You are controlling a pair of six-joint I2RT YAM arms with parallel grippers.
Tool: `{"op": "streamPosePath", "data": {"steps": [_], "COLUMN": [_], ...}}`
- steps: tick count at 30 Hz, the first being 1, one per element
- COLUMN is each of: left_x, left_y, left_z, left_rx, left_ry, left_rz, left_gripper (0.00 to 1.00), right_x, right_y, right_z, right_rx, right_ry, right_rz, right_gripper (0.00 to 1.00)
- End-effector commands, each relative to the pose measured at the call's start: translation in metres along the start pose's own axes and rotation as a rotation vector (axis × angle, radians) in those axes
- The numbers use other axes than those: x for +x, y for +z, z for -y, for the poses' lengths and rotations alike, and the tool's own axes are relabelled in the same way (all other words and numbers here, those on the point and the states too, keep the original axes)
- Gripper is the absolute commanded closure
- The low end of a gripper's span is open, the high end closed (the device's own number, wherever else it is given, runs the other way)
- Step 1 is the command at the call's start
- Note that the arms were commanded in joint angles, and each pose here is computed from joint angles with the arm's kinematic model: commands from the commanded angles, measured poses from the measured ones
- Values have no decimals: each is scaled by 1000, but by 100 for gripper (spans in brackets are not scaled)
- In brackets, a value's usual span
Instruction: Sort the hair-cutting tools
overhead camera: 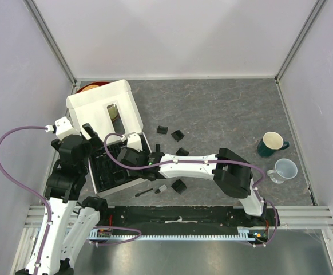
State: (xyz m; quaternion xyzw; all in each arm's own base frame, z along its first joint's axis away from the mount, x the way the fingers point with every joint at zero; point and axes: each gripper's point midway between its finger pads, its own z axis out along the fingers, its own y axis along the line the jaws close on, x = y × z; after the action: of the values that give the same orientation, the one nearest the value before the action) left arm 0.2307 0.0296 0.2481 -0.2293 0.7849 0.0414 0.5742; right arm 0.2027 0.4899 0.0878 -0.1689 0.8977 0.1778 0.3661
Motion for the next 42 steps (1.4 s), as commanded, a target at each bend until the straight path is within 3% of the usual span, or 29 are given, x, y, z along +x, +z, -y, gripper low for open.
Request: {"op": "streamPosePath", "data": {"steps": [1, 13, 24, 30, 35, 42], "left_x": [-12, -10, -8, -7, -5, -17], "left_y": [1, 2, 3, 4, 3, -12], "left_z": [1, 2, 5, 9, 22, 57], "left_rx": [-6, 0, 9, 27, 92, 281], "left_ry": [-43, -41, -35, -35, -19, -44], "left_rz": [49, 44, 35, 21, -12, -36], "left_gripper": [5, 5, 5, 2, 0, 0], "right_x": [20, 29, 18, -26, -62, -81], "right_y": [-3, 15, 8, -24, -58, -91], "right_z": [7, 8, 7, 3, 12, 84], "right_rx": [9, 36, 30, 13, 24, 110], "right_ry": [-24, -25, -17, 32, 6, 58], "right_rz": [-63, -58, -32, 69, 157, 167], "right_gripper": [60, 65, 61, 46, 24, 12]}}
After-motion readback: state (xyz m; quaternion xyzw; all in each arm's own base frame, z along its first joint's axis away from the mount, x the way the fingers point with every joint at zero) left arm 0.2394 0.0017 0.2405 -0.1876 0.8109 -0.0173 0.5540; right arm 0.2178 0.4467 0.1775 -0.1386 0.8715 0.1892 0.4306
